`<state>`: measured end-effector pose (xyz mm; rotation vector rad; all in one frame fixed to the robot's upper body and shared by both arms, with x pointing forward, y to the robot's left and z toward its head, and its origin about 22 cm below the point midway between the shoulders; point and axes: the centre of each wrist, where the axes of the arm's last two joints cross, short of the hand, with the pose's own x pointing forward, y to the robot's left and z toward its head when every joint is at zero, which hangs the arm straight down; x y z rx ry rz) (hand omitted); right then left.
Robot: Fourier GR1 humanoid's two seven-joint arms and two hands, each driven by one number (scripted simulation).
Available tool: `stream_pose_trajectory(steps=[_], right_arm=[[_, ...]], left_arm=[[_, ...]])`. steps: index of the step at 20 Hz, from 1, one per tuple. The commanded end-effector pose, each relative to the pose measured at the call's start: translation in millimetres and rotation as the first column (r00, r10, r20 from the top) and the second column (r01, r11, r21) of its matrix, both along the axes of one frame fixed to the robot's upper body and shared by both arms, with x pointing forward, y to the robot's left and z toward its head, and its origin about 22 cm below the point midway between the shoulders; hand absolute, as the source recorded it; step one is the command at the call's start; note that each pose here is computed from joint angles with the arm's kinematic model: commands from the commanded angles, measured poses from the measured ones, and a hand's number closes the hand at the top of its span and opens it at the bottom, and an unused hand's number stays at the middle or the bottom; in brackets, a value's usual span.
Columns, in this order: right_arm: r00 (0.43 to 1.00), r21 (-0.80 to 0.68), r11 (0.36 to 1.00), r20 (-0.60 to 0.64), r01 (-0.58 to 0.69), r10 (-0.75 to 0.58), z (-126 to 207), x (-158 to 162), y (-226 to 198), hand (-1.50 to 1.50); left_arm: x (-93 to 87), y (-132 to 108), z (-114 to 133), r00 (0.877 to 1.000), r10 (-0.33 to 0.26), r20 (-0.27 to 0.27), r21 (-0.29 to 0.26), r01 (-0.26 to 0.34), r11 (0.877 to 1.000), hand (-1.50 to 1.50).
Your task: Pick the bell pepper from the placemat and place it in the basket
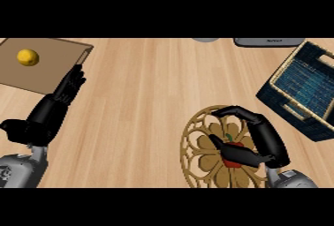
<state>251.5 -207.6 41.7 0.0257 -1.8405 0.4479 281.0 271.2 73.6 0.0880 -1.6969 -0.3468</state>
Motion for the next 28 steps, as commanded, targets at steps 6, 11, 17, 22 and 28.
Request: stream_pose_trajectory(steps=[6, 11, 17, 22, 28], right_arm=[[0.939, -0.302, 0.892, 0.184, 0.336, -0.291, 1, -28, 58, -1.5], [0.861, -0.509, 0.694, 0.279, 0.509, -0.426, 48, -19, 21, -1.5], [0.91, -0.834, 0.458, 0.118, 0.308, -0.397, 85, -26, 15, -1.5], [0.92, -0.894, 0.439, -0.095, 0.089, -0.38, 120, -51, 32, -1.5], [0.911, -0.89, 0.451, -0.126, 0.071, -0.392, 177, -82, 14, -1.5]], left_arm=[[-2.6, 2, -10, 1.0, -0.015, -0.021, 0.016, 0.015, 1.0, 0.0], [-8.7, 7, -19, 0.999, 0.001, -0.036, 0.005, -0.001, 1.0, 0.0], [-7.2, -3, -18, 0.999, -0.016, -0.039, -0.006, 0.016, 1.0, 0.0], [-12.0, 6, -23, 1.0, -0.022, -0.023, 0.001, 0.022, 1.0, 0.0], [-7.0, 1, -7, 0.999, -0.029, -0.028, 0.003, 0.029, 1.0, 0.0]])
